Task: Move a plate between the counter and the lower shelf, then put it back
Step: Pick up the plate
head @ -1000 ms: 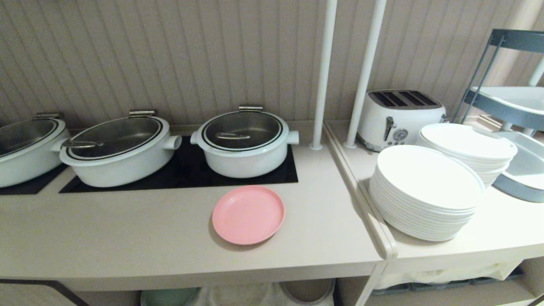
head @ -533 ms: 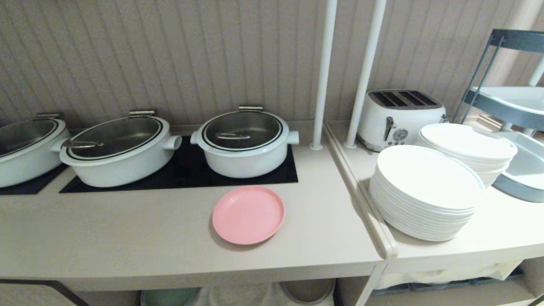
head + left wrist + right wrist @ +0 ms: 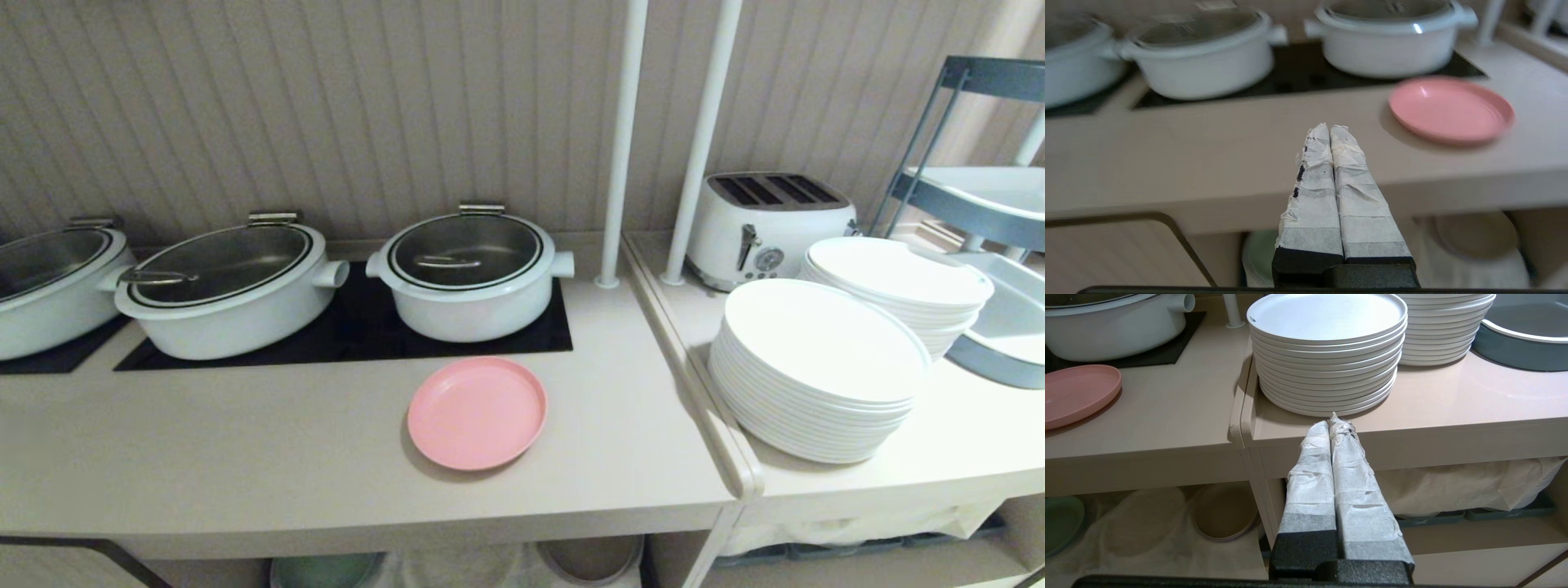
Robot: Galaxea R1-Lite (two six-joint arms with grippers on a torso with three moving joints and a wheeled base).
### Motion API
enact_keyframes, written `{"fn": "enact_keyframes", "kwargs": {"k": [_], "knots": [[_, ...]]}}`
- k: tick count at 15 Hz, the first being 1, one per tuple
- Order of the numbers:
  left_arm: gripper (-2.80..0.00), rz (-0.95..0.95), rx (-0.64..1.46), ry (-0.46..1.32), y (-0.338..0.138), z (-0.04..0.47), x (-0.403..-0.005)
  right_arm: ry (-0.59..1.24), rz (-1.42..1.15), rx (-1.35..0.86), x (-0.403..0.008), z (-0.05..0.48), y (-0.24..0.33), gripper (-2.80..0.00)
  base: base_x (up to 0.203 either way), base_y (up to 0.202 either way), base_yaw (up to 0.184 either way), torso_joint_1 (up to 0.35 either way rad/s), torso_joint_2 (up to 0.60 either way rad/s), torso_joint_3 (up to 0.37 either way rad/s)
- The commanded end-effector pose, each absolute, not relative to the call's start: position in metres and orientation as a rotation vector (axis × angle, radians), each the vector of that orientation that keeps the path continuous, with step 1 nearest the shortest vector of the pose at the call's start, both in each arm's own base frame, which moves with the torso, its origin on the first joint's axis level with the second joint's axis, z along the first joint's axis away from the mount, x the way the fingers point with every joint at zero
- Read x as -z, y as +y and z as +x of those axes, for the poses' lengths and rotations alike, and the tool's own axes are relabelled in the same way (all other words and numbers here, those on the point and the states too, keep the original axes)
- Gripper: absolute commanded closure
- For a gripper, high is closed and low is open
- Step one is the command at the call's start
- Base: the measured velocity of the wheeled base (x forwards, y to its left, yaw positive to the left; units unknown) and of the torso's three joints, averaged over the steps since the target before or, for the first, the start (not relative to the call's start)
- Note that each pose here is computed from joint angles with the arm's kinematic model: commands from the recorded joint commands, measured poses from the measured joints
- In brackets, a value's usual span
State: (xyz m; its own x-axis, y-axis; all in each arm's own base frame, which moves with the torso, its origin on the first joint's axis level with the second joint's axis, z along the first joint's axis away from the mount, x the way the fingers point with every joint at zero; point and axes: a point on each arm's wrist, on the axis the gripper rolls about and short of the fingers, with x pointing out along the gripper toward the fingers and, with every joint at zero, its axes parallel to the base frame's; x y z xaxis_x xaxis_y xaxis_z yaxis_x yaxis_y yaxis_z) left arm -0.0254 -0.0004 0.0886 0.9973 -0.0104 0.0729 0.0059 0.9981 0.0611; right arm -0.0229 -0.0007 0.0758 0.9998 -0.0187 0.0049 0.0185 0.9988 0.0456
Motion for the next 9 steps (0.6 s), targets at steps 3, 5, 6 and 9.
{"fn": "enact_keyframes", "kwargs": {"k": [3, 5, 6, 9], "knots": [[0.0, 0.061, 0.033, -0.041, -0.0009, -0.0272, -0.0888, -0.005, 0.046, 0.018, -0.076, -0.0228, -0.0007, 0.0, 0.0, 0.0, 0.0, 0.0, 0.0, 0.0], [0.0, 0.059, 0.0, -0.048, -0.0002, -0.027, -0.0893, -0.005, 0.046, 0.018, -0.076, -0.0228, -0.0007, 0.0, 0.0, 0.0, 0.0, 0.0, 0.0, 0.0], [0.0, 0.055, -0.023, -0.079, 0.0003, -0.0267, -0.0914, -0.005, 0.046, 0.018, -0.0759, -0.0228, -0.0007, 0.0, 0.0, 0.0, 0.0, 0.0, 0.0, 0.0], [0.0, 0.006, -0.022, -0.1, 0.0003, -0.026, -0.0915, -0.005, 0.046, 0.018, -0.076, -0.0228, -0.0007, 0.0, 0.0, 0.0, 0.0, 0.0, 0.0, 0.0]]}}
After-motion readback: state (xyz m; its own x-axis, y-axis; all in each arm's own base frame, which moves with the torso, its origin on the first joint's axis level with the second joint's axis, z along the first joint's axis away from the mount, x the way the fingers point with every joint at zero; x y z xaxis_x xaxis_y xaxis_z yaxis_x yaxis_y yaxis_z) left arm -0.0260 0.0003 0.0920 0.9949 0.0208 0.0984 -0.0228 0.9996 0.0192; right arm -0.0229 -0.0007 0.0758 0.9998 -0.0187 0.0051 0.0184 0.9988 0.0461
